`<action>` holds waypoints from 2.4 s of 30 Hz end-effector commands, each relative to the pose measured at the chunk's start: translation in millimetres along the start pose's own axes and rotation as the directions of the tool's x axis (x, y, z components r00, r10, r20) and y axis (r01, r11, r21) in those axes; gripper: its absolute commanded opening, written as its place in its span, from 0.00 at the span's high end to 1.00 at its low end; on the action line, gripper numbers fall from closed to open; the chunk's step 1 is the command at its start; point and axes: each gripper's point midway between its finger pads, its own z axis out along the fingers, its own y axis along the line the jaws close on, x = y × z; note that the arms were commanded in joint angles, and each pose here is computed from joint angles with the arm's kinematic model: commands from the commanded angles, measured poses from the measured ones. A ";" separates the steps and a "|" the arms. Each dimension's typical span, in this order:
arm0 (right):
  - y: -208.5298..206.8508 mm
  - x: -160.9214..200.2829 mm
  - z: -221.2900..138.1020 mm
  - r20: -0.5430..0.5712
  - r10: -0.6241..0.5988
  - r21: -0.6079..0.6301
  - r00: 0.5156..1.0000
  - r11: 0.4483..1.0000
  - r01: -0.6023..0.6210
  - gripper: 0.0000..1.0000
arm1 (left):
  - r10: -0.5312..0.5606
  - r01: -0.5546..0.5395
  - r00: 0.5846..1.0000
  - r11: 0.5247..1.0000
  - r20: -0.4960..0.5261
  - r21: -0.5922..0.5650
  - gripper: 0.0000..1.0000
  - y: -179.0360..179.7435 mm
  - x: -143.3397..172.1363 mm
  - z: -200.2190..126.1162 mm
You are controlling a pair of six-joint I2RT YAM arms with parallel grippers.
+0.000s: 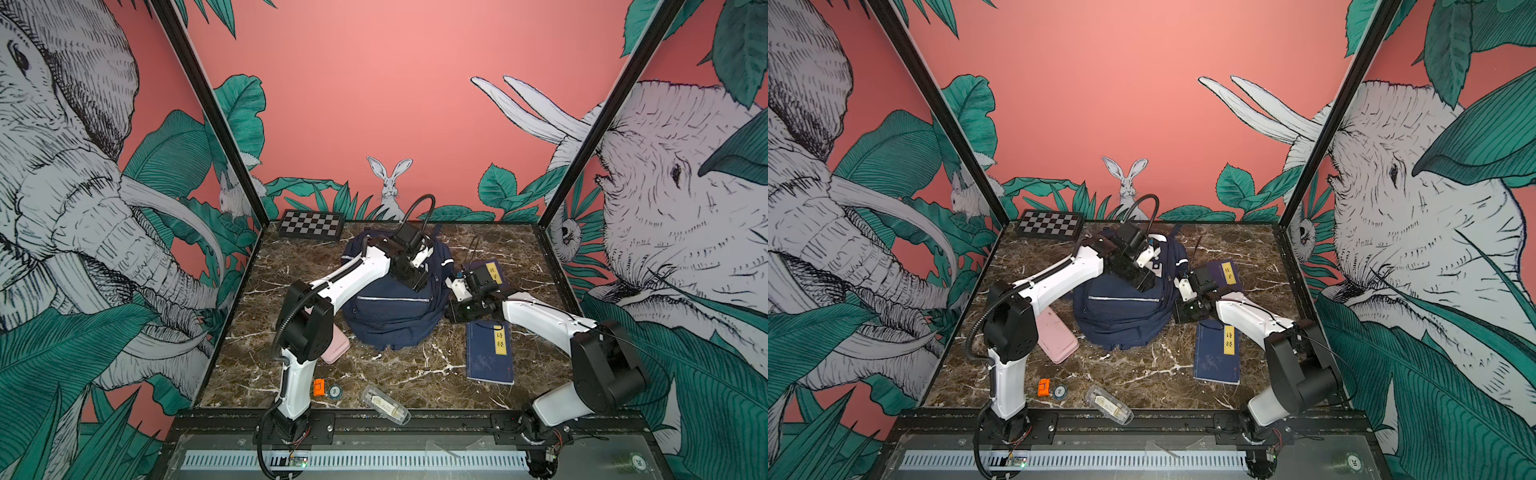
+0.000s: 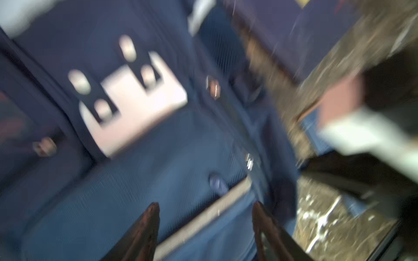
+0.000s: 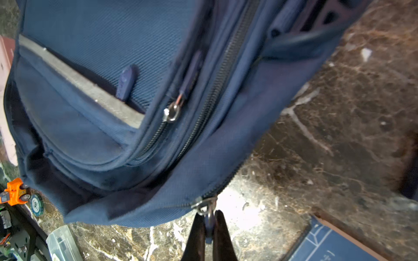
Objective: Pack books, pencil case, and school supplies into a backpack
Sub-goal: Unzip the student bag at the top-center of the table.
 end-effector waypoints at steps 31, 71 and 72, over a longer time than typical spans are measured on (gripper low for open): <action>-27.4 -46.6 10.9 0.001 0.096 -0.034 0.995 0.995 -0.096 1.00 | 0.443 -0.422 0.895 0.876 0.044 -0.234 0.49 -24.3 34.8 40.2; 158.2 -2.5 46.0 0.048 0.046 -0.218 0.998 0.975 -0.035 1.00 | 0.074 -0.126 0.917 0.986 0.393 0.109 1.00 -10.5 -72.0 0.8; 159.8 -4.2 47.5 0.056 0.049 -0.217 0.997 0.975 -0.035 1.00 | 0.078 -0.128 0.918 0.986 0.388 0.106 1.00 -10.2 -73.1 -0.1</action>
